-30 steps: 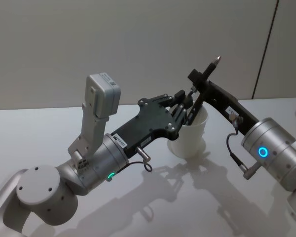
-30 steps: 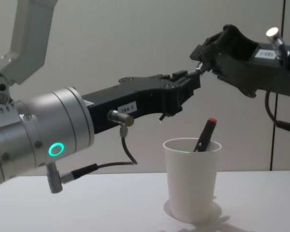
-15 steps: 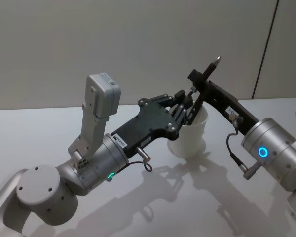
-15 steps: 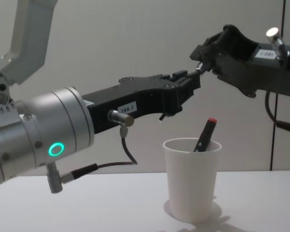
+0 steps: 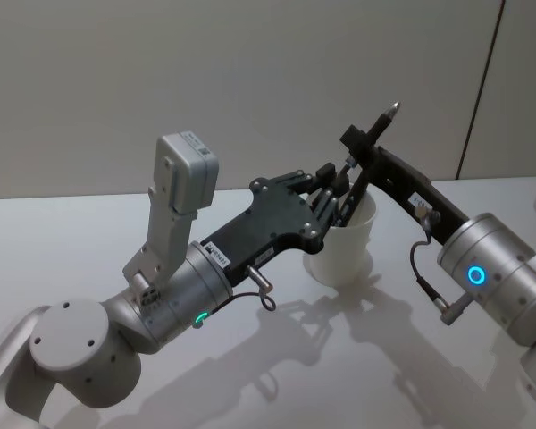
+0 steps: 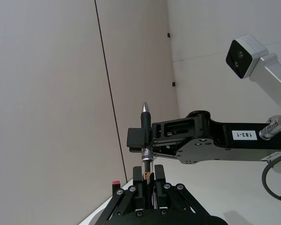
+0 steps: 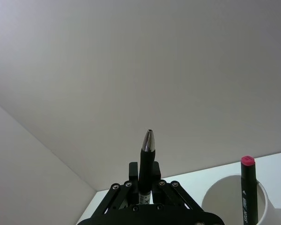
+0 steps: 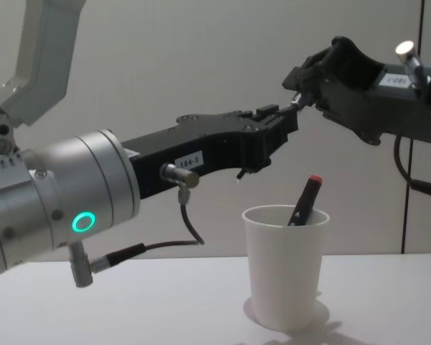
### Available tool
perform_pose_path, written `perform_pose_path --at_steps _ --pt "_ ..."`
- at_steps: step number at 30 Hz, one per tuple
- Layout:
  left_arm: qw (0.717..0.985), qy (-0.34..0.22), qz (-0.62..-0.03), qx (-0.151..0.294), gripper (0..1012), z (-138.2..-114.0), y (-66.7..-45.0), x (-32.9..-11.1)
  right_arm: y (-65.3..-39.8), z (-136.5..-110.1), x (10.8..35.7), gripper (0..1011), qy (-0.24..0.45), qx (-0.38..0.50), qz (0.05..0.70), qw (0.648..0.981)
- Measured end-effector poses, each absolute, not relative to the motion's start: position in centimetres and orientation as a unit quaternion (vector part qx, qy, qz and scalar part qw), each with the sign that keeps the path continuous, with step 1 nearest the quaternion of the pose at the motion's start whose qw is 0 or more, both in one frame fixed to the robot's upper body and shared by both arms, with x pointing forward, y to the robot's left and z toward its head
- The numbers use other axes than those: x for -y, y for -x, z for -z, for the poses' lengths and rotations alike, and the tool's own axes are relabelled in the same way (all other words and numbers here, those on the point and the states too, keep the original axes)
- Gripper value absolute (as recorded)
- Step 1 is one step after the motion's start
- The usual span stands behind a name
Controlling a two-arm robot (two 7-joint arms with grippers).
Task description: Place the pen into the pen holder.
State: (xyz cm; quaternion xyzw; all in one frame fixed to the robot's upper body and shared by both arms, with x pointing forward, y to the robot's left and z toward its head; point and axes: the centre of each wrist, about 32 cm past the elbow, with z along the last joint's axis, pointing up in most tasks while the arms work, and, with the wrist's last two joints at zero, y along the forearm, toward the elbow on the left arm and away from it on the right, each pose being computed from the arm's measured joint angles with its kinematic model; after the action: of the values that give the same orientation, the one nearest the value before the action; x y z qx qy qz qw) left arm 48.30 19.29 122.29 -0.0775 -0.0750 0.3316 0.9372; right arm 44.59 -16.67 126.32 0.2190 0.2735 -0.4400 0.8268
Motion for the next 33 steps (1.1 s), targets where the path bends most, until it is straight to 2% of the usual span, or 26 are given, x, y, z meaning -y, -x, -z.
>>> perform_pose_path --at_steps 33 --pt "0.937 0.077 -0.332 0.075 154 -122.29 -48.30 -19.29 -44.59 -126.32 16.67 130 -0.219 -0.274 0.440 0.827"
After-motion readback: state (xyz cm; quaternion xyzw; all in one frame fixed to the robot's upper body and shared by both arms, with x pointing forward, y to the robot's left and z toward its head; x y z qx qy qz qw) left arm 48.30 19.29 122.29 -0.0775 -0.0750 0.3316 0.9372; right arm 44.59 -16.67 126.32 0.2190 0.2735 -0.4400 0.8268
